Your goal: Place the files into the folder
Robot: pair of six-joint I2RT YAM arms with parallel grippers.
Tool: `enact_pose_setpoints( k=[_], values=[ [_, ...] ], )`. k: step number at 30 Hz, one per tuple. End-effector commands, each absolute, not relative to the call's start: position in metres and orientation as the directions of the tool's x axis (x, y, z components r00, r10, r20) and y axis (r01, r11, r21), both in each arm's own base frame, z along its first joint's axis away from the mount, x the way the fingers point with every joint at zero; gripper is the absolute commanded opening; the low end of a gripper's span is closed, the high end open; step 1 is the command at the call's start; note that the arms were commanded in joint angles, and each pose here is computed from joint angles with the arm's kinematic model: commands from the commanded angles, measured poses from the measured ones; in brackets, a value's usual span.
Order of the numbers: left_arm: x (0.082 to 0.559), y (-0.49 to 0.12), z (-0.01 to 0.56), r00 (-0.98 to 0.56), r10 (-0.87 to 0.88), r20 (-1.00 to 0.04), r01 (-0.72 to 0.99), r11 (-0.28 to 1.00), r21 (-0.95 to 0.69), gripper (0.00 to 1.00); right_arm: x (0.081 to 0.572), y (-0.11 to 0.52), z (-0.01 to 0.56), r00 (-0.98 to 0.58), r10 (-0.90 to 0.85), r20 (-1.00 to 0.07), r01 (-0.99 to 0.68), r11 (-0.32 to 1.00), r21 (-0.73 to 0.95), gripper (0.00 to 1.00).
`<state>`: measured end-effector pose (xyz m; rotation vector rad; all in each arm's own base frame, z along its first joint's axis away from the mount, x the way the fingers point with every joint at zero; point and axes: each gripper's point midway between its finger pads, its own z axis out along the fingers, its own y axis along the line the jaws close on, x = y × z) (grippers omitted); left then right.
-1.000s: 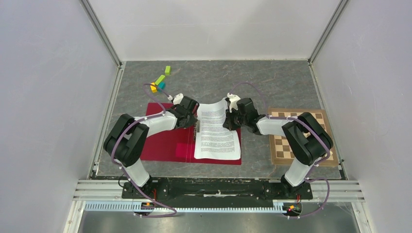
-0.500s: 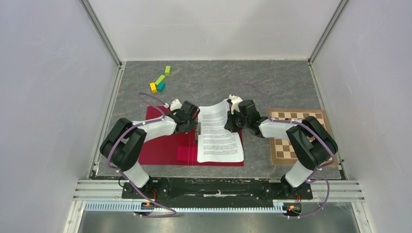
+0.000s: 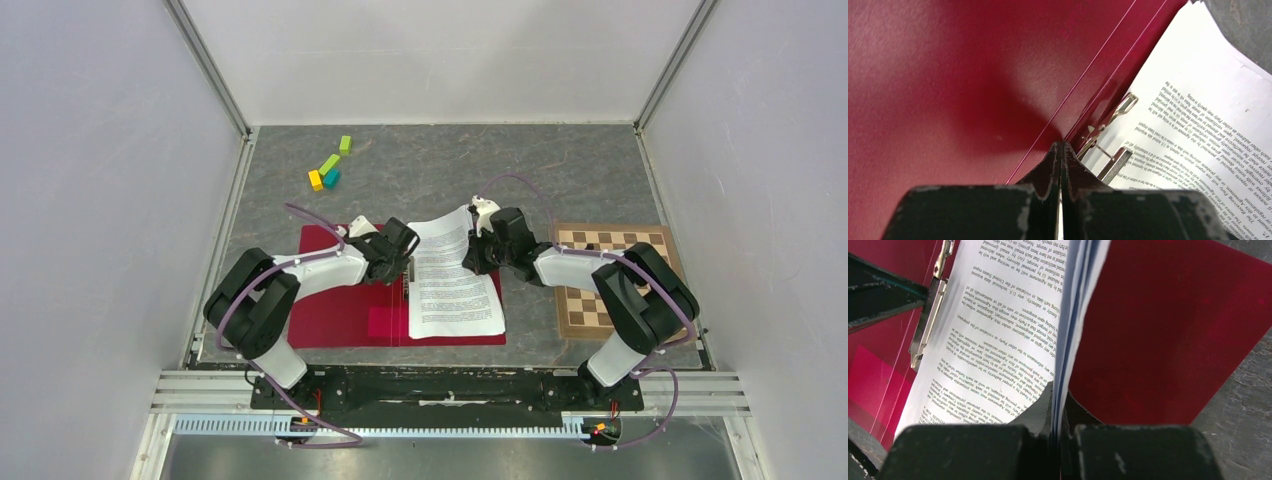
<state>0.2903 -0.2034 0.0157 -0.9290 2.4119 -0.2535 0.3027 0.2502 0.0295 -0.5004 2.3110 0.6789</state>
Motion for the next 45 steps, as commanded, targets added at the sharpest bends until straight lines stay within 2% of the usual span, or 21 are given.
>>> enact_pose_setpoints(
  k=[1,31,34,40,45],
  values=[
    [0.241,-0.17,-0.011,-0.629,-0.666,-0.402,-0.665,0.728,-0.165,0.02,0.306,0.251,0.042,-0.682,-0.144,-0.717,-0.509,0.797,0.324,0.0],
    [0.24,-0.173,-0.012,-0.607,-0.687,-0.399,-0.686,0.707,-0.174,0.02,0.285,0.254,0.035,-0.699,-0.168,-0.695,-0.515,0.792,0.327,0.0],
    [0.241,-0.174,-0.012,-0.607,-0.687,-0.399,-0.685,0.707,-0.175,0.02,0.287,0.253,0.037,-0.698,-0.162,-0.697,-0.509,0.797,0.325,0.16],
    [0.242,-0.174,-0.011,-0.608,-0.684,-0.402,-0.682,0.71,-0.176,0.02,0.29,0.249,0.041,-0.71,-0.148,-0.688,-0.475,0.822,0.313,0.59],
    [0.242,-0.174,-0.011,-0.61,-0.682,-0.403,-0.68,0.712,-0.176,0.02,0.292,0.243,0.038,-0.729,-0.151,-0.668,-0.442,0.849,0.291,0.78]
  ],
)
